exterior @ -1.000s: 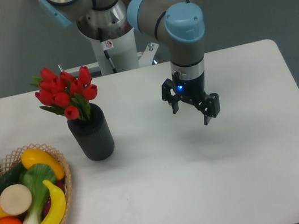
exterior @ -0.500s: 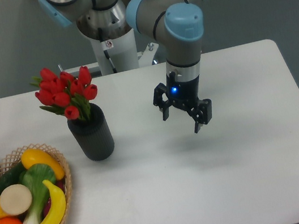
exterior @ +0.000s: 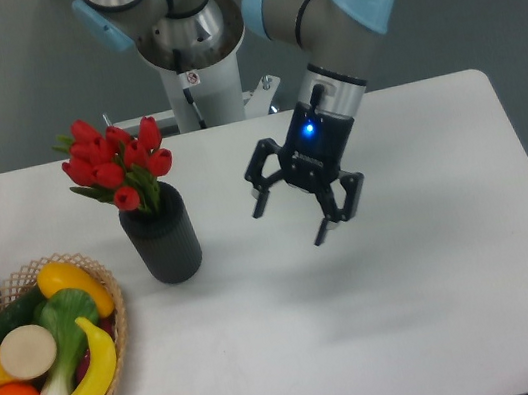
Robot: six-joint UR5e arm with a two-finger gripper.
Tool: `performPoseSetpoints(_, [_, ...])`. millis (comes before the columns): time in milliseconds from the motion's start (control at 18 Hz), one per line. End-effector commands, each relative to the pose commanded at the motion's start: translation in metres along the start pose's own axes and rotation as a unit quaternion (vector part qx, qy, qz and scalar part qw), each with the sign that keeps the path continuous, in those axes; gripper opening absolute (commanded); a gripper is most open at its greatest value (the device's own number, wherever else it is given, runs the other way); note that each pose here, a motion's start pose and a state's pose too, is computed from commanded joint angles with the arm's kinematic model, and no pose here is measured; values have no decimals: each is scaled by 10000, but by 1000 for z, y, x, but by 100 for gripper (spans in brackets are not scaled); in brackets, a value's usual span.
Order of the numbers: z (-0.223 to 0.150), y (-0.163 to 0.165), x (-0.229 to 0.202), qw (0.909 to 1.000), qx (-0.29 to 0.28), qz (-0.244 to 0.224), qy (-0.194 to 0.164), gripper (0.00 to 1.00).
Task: Pick up the flowers from the vase
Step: 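Raise the open gripper and move it toward the tulip stems above the vase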
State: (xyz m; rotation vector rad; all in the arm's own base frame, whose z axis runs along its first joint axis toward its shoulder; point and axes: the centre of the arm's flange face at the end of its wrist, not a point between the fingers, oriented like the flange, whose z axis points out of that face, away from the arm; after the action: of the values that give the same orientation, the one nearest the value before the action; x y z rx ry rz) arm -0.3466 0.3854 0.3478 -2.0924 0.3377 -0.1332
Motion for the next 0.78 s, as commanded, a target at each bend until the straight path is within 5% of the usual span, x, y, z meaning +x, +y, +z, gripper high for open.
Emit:
performPoseSetpoints(167, [10,12,24,9985,489,84,235,100])
performPoseSetpoints(444, [-8,6,66,9985,505,179,79,100])
performPoseSetpoints(778, [-74,17,110,9945,442,194,-925,100])
